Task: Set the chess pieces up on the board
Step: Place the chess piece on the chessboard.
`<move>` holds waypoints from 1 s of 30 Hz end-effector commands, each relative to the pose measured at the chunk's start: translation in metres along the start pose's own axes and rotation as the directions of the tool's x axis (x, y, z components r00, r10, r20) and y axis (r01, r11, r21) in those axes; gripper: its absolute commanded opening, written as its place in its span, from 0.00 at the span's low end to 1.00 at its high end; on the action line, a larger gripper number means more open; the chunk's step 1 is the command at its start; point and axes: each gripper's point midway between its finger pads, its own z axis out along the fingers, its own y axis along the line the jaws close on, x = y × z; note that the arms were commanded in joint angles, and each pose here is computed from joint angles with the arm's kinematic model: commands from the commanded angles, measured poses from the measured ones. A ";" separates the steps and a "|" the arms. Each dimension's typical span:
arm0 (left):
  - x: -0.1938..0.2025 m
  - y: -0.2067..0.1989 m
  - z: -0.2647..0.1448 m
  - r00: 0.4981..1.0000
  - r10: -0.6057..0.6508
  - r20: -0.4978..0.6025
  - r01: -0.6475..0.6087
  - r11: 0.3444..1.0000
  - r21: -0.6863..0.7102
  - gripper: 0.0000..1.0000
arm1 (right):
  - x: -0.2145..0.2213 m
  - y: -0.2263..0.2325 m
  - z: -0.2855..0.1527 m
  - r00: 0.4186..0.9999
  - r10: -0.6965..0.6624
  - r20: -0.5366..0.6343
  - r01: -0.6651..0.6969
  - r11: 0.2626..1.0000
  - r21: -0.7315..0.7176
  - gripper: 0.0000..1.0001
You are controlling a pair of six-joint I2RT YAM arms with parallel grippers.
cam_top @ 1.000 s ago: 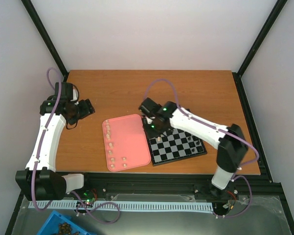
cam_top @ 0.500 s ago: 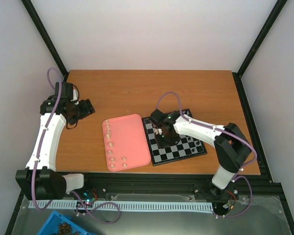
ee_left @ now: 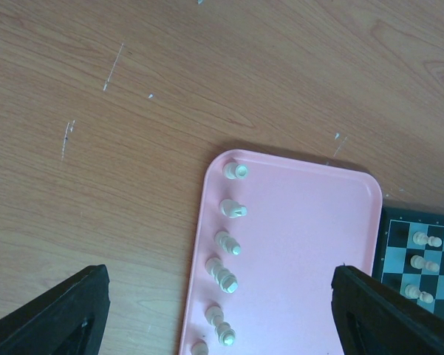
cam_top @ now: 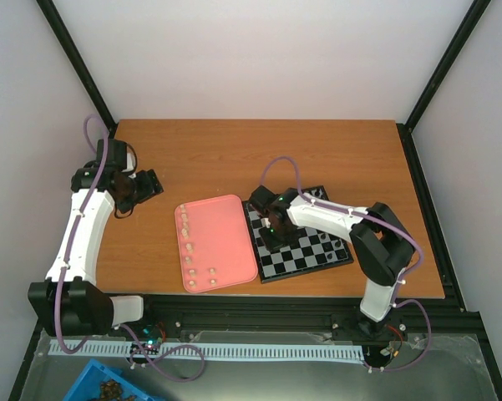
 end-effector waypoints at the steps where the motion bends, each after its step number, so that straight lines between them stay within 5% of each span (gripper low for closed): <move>1: -0.005 -0.004 -0.002 1.000 0.021 0.011 -0.021 1.000 0.014 0.84 | -0.010 0.000 0.001 1.000 -0.002 0.020 0.002 1.000 0.009 0.03; 13: -0.002 -0.002 -0.001 1.000 0.022 0.005 -0.022 1.000 0.011 0.84 | -0.003 0.001 0.013 1.000 -0.002 -0.018 0.002 1.000 0.002 0.06; 19: -0.001 -0.002 -0.001 1.000 0.023 0.005 -0.023 1.000 0.013 0.84 | -0.002 -0.001 0.009 1.000 -0.005 -0.012 0.005 1.000 0.005 0.26; 23: 0.000 -0.002 -0.001 1.000 0.021 0.004 -0.022 1.000 0.017 0.84 | -0.004 0.001 -0.001 1.000 -0.011 0.009 0.011 1.000 -0.008 0.31; 30: -0.002 -0.003 -0.003 1.000 0.021 0.007 -0.021 1.000 0.019 0.84 | -0.011 0.013 -0.056 0.993 -0.069 0.091 0.069 0.998 0.005 0.53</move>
